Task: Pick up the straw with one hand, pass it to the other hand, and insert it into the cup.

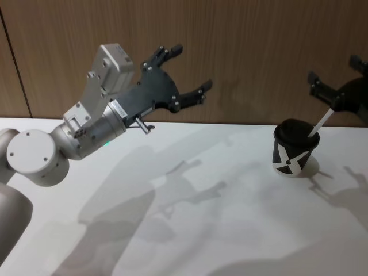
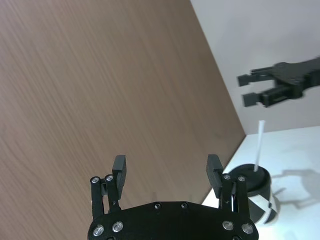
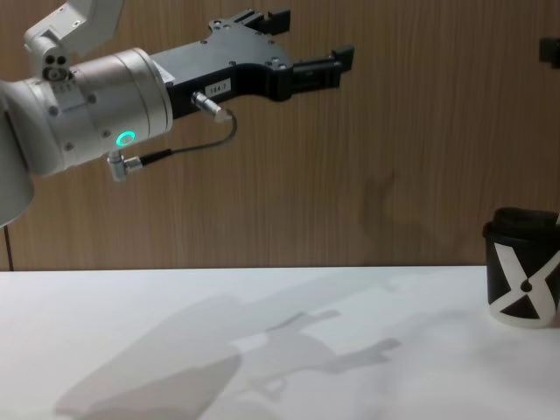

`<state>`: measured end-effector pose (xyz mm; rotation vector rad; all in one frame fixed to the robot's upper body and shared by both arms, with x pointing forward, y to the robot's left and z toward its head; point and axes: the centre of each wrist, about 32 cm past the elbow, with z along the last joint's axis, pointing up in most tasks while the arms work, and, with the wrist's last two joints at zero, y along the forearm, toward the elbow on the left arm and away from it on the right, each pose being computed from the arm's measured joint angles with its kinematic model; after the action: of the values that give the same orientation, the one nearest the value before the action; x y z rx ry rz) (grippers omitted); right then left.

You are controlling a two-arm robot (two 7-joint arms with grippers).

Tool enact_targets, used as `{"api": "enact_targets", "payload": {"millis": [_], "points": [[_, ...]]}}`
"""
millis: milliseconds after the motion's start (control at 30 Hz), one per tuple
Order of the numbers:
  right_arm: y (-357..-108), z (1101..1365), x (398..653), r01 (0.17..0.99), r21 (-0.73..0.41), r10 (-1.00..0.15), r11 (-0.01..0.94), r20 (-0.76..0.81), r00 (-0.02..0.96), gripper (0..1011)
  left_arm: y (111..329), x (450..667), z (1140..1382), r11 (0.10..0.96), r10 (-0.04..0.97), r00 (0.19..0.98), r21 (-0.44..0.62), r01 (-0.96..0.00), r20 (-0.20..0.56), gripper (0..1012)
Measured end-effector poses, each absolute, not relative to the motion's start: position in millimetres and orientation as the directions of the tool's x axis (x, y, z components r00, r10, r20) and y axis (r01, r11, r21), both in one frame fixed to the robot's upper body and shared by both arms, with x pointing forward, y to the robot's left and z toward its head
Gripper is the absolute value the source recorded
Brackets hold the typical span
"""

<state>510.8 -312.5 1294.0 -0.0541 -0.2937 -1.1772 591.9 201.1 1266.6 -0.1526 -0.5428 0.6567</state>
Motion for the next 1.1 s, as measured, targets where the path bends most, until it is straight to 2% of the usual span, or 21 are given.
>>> {"api": "enact_targets", "payload": {"millis": [367,1100], "points": [[-306,1280,495,0.905,0.116,-0.882,0.410,0.304,0.360,1001,195,606,1270,0.782,0.622,0.661,-0.308,-0.541,0.420,1003],[-301,1265,492,0.900,0.074,-0.864,0.429,0.325,0.385,1001,176,633,1269,0.868,0.496,0.751,-0.230,-0.439,0.436,1003]]}}
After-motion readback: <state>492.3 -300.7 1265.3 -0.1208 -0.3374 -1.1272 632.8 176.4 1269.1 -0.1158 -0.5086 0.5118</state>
